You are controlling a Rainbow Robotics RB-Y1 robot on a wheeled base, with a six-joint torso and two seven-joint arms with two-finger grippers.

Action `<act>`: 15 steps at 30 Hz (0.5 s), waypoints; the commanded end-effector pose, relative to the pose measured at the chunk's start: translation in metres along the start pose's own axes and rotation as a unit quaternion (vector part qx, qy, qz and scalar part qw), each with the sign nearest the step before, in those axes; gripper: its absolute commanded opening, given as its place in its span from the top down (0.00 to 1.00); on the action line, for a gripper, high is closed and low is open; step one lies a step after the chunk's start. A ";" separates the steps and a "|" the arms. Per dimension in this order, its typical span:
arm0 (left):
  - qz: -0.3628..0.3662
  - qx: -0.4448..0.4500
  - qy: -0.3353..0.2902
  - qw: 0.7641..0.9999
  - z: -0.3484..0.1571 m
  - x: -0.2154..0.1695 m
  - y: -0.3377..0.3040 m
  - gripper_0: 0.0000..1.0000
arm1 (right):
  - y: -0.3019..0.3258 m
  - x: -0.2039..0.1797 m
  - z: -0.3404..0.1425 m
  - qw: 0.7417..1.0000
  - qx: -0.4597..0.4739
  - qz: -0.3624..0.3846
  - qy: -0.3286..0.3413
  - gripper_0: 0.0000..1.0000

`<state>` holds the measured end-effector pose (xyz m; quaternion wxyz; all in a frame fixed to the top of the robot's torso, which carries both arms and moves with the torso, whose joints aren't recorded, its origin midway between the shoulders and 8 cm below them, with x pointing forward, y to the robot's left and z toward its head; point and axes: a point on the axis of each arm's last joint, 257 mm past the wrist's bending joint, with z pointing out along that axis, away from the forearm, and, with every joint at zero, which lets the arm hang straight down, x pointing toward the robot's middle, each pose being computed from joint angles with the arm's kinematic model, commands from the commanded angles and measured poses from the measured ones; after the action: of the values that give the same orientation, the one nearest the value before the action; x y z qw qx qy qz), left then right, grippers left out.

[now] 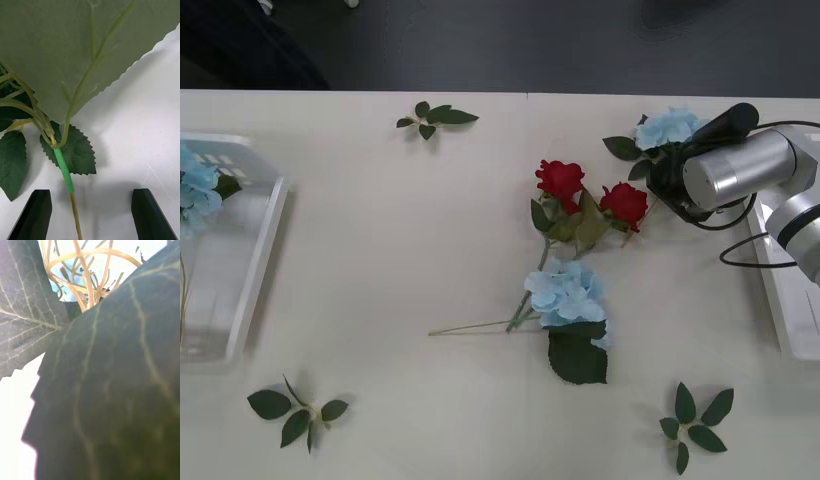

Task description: Put the red flowers into the right box and the blue flowers into the left box

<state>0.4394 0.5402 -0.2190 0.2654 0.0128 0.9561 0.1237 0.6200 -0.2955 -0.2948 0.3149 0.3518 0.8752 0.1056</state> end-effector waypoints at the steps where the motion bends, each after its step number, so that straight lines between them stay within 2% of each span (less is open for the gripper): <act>1: 0.013 -0.023 -0.026 0.999 -0.019 -0.027 0.016 0.98 | 0.032 -0.008 -0.009 0.999 -0.027 -0.038 -0.008 0.37; 2: 0.012 -0.023 -0.027 0.999 -0.020 -0.028 0.017 0.88 | 0.030 -0.008 -0.008 0.999 -0.025 -0.041 -0.007 0.38; 5: 0.015 -0.020 -0.028 0.999 -0.019 -0.029 0.014 0.17 | 0.030 -0.006 -0.008 0.999 -0.026 -0.045 -0.005 0.74; 7: 0.018 -0.016 -0.029 0.999 -0.019 -0.030 0.011 0.00 | 0.030 -0.005 -0.008 0.999 -0.025 -0.047 -0.004 0.86; 15: 0.023 0.017 -0.050 0.998 -0.030 -0.042 -0.007 0.00 | 0.029 -0.003 -0.007 0.998 -0.026 -0.053 0.000 0.87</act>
<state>0.4505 0.5159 -0.2183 0.2804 0.0356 0.9549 0.0913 0.6204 -0.2921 -0.2959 0.3155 0.3292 0.8837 0.1058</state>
